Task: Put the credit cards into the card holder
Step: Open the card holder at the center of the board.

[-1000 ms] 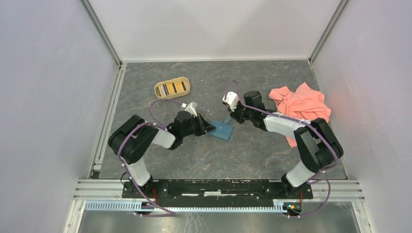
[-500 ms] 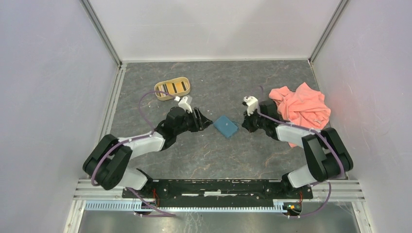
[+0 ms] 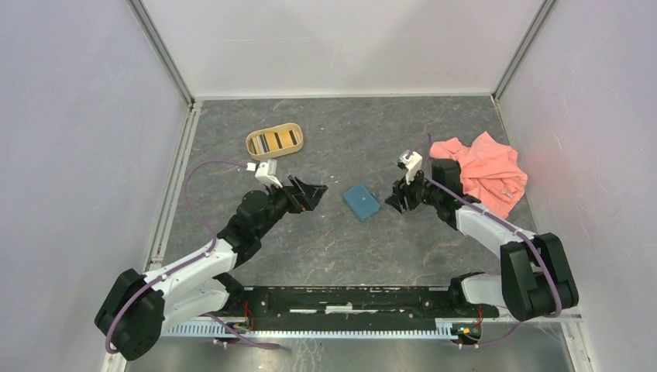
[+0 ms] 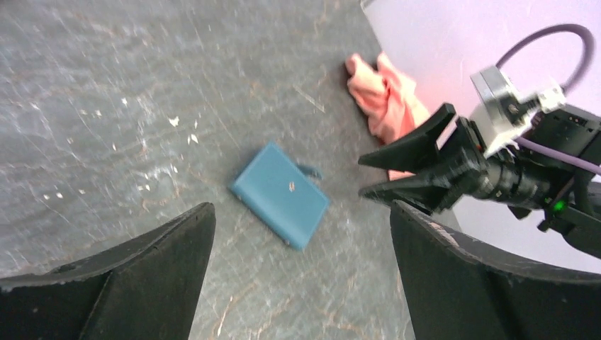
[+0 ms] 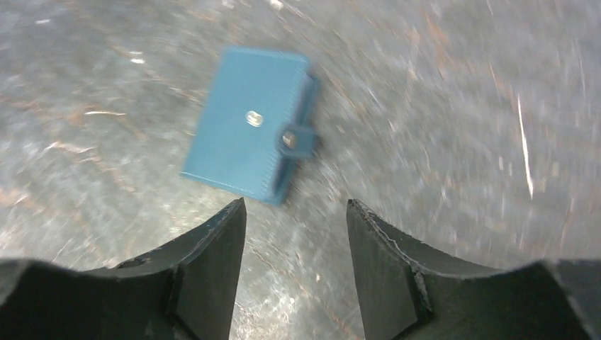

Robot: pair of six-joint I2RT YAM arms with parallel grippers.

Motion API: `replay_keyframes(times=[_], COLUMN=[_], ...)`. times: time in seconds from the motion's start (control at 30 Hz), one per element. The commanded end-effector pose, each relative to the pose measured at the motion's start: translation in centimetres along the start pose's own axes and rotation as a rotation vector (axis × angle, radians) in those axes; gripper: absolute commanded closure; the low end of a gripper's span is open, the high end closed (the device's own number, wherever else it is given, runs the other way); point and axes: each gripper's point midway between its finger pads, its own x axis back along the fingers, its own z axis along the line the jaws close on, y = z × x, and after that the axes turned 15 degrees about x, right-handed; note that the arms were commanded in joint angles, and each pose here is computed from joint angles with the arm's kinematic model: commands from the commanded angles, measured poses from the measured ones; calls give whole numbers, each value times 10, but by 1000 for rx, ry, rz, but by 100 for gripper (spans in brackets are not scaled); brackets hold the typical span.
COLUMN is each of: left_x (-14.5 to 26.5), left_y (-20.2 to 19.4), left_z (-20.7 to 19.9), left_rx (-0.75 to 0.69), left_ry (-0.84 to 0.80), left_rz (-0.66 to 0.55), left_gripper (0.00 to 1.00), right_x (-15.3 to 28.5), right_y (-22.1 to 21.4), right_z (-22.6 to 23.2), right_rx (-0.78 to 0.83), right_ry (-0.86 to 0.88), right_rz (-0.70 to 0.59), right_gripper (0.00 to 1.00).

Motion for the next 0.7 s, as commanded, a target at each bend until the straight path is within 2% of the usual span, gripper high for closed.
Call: replay_keyframes(times=[0.0,0.07,0.17,0.3,0.33,0.4,0.53,0.67], left_x=[3,0,-13,-34,-38,-43,-64,-90], left_y=[22,18,3,-30,-40,-63,-90,-121], left_z=[6,5,-2,-5,-11,-2,-10,-8], left_rx=[16,62,97,110,94,39,-38,-89], left_ry=[12,-2,25,116,141,266,411,513], left_rz=[-141,-126,-13,138,153,164,158,190], left_gripper=[0,0,2,17,22,24,28,41], right_x=[18,24,29,32,32,34,42,46], right_y=[66,73,73,64,61,57,50,42], right_z=[30,30,23,8,3,-8,-25,-36], right_rx=[334,395,431,373,350,313,276,244], right_ry=[270,284,260,184,166,129,76,52], right_rz=[-210,-210,-173,-160,-155,-142,-134,-126], right_gripper=[37,35,32,30,30,30,30,30])
